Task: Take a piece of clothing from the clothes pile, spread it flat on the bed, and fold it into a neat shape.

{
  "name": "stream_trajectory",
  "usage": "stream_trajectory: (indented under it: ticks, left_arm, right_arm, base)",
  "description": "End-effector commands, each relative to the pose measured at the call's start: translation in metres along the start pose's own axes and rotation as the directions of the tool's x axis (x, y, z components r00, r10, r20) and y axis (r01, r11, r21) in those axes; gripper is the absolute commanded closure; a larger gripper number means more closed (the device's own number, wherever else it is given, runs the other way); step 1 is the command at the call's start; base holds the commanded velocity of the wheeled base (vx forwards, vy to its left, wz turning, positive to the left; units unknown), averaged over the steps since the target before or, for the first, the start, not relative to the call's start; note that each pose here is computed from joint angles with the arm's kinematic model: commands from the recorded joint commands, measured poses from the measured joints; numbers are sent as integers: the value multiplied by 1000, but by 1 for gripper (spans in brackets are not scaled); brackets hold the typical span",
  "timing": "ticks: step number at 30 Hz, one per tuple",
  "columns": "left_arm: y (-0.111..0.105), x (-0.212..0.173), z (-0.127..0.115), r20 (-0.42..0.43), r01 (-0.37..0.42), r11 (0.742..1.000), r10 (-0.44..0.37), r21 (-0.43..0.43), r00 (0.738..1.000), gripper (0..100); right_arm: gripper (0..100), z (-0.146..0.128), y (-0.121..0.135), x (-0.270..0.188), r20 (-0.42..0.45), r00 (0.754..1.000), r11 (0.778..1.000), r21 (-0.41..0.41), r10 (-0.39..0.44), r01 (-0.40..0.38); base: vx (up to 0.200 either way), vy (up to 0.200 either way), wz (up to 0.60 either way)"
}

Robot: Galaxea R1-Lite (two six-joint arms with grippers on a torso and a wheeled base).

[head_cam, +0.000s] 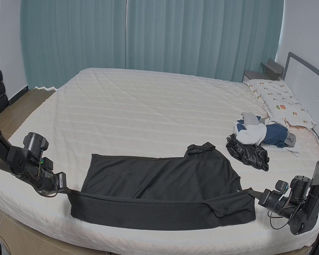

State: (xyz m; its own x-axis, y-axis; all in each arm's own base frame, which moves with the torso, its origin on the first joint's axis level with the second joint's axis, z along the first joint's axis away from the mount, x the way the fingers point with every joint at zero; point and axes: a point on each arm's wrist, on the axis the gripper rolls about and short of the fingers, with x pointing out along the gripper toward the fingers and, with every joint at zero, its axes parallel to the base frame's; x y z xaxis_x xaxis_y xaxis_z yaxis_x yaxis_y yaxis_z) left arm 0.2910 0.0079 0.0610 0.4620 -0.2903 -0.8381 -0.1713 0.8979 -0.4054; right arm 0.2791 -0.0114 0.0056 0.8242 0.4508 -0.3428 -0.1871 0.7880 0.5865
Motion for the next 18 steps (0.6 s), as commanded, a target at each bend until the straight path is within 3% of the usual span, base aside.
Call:
stream_trajectory:
  ticks: [1, 18]
  left_arm:
    - [5, 21, 4, -18, -4, 999, 3, -45, 1000, 100]
    - [8, 65, 12, -29, -6, 996, 3, -93, 1000, 100]
  right_arm:
    - [100, -7, -13, 14, -17, 1000, 1000, 14, -17, 18]
    - [100, -23, -45, 51, -30, 997, 997, 32, -66, 67]
  base:
    - [0, 0, 0]
    - [0, 0, 0]
